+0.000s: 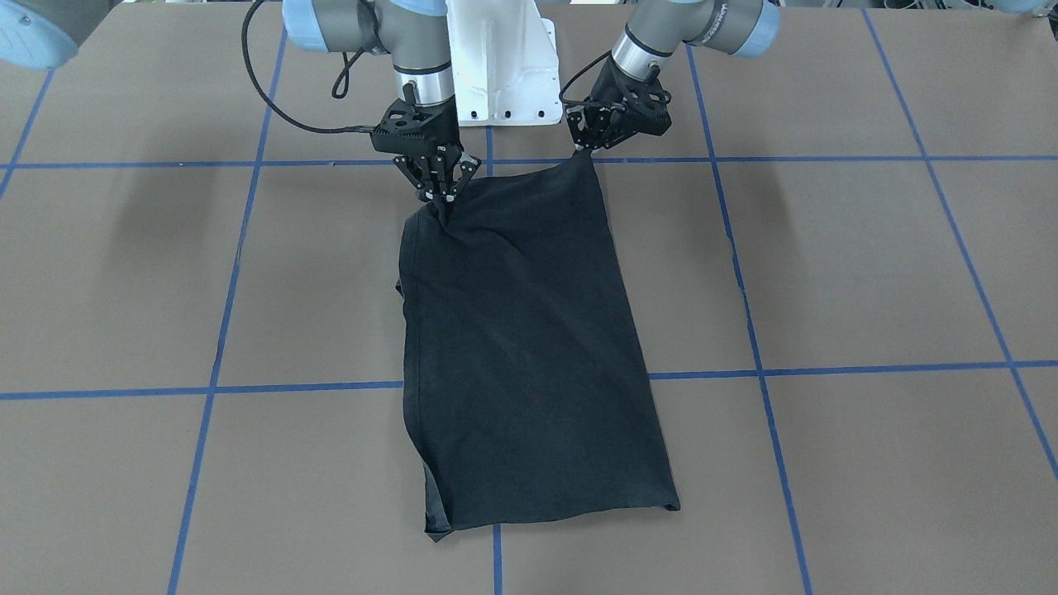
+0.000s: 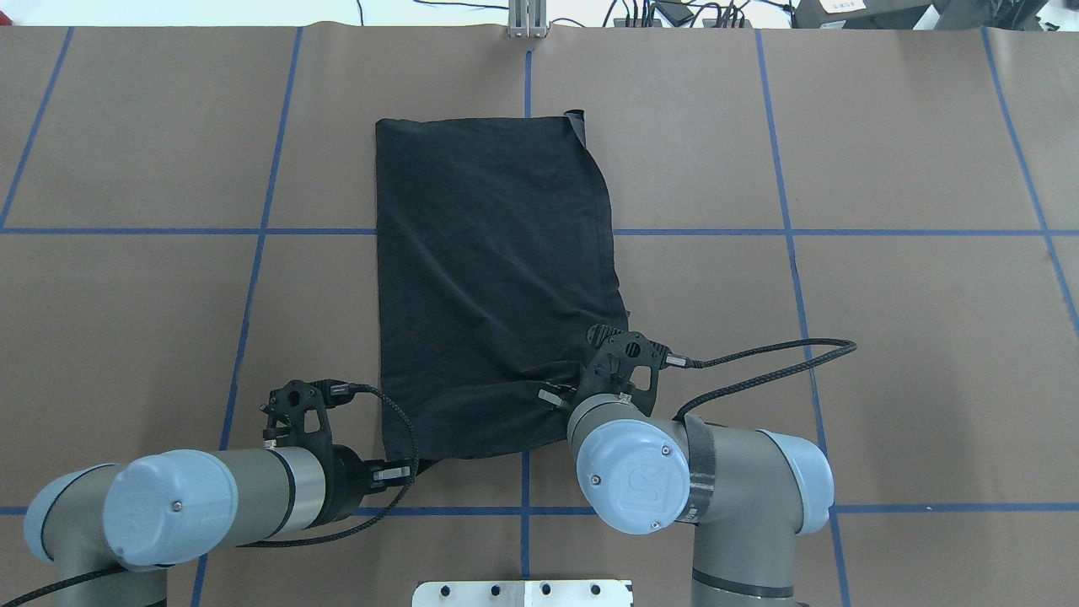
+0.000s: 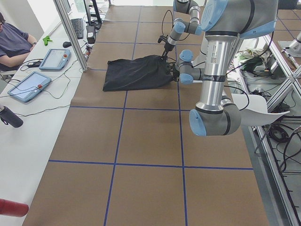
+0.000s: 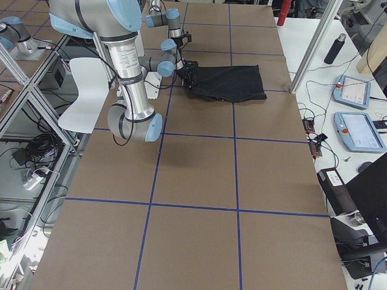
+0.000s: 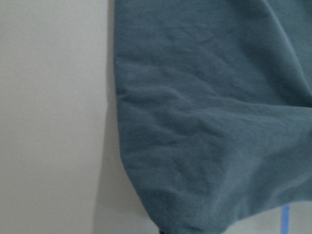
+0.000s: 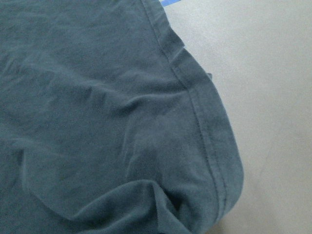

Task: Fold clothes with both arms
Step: 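Lift the near shirt edge with both grippers and carry it away from the robot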

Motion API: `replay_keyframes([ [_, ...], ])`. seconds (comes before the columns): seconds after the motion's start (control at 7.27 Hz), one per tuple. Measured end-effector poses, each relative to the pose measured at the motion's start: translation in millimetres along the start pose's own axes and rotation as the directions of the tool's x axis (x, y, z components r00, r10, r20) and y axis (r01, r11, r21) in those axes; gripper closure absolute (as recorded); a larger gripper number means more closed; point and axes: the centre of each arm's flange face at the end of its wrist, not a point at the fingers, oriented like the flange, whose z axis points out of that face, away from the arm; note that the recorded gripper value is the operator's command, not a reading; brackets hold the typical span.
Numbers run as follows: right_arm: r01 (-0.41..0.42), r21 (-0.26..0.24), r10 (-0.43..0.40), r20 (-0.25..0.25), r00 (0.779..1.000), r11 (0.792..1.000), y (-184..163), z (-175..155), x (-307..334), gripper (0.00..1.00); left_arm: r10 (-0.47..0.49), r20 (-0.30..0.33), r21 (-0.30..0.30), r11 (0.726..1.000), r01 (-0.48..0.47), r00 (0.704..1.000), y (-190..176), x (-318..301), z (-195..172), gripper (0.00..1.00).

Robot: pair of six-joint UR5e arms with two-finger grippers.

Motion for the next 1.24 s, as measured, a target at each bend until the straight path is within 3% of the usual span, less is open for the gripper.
replay_keyframes([
  [0.41,0.035,-0.06,-0.033,0.028,0.999,0.998,14.4,-79.2,32.7,1.0,-0.006,-0.049,-0.029,1.0,0.004,0.999,3.6,36.1,-80.3,1.0],
  [0.69,0.04,-0.082,-0.036,0.052,0.998,0.996,8.3,-125.6,37.2,1.0,-0.006,-0.057,-0.069,0.998,0.002,0.998,3.1,49.7,-109.5,1.0],
  [0.96,0.016,-0.052,-0.012,0.066,0.998,0.999,-15.5,-135.1,29.3,1.0,0.007,-0.06,-0.033,0.999,-0.009,0.998,-18.5,60.7,-107.2,1.0],
  [1.24,-0.024,0.001,0.024,0.055,0.998,1.0,-45.1,-122.5,9.3,1.0,0.038,-0.038,0.04,0.999,-0.037,0.999,-60.3,70.6,-91.1,1.0],
])
